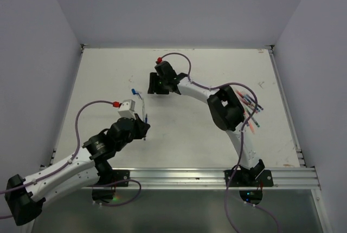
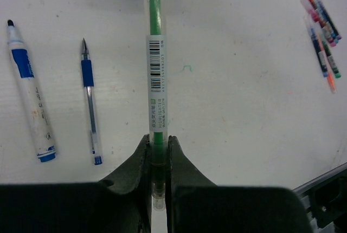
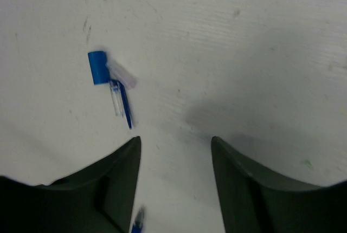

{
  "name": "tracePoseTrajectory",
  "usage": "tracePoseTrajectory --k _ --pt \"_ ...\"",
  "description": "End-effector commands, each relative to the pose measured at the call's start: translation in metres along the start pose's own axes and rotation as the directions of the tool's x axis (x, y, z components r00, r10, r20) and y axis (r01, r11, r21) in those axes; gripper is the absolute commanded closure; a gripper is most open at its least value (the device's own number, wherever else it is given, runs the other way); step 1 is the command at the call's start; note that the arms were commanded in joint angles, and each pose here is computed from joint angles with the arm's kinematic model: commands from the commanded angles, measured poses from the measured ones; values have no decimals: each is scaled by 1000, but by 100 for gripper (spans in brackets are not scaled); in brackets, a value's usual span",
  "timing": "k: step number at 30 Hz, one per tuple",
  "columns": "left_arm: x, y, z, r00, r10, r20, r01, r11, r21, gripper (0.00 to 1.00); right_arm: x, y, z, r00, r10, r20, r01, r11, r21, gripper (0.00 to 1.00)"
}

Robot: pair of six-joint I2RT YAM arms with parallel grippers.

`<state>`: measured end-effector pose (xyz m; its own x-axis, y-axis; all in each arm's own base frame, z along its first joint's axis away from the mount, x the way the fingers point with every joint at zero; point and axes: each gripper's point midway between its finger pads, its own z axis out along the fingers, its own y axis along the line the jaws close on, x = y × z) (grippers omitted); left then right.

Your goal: Open the pen caps

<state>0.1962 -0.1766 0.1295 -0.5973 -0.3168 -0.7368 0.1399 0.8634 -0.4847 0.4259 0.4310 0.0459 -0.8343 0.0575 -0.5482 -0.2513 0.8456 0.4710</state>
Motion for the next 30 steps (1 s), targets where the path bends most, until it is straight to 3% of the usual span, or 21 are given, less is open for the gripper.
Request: tracePoseTrajectory --k 1,2,4,5,7,12,17,24,30 --pt "12 -16 15 998 5 -64 -2 999 41 100 -69 12 -92 976 -42 212 21 995 100 38" --pt "15 -16 19 997 3 -79 0 999 35 100 -56 -6 -100 983 -50 175 20 986 168 34" --pt "24 -14 29 994 -3 -113 3 1000 5 100 -68 -20 -138 974 -31 222 -19 975 219 24" --pt "27 -14 33 993 -3 -121 2 1000 -4 100 -53 -36 -146 981 -26 190 -25 966 257 23" --pt "32 -11 42 990 -1 -140 -4 999 -36 100 -61 -57 -181 970 -7 241 -73 944 323 21" --pt "44 -6 57 984 13 -179 -29 996 -83 100 -42 -146 -253 978 -61 199 -88 744 662 20" --pt "57 5 65 977 13 -214 -42 990 -132 100 -22 -192 -289 988 -49 148 -76 680 729 18" --pt "77 27 65 962 -5 -274 -59 973 -223 97 -20 -231 -335 974 -47 223 -141 646 750 6" --pt "80 35 59 964 -23 -264 -42 970 -238 79 -8 -246 -334 981 16 195 -157 657 738 1"
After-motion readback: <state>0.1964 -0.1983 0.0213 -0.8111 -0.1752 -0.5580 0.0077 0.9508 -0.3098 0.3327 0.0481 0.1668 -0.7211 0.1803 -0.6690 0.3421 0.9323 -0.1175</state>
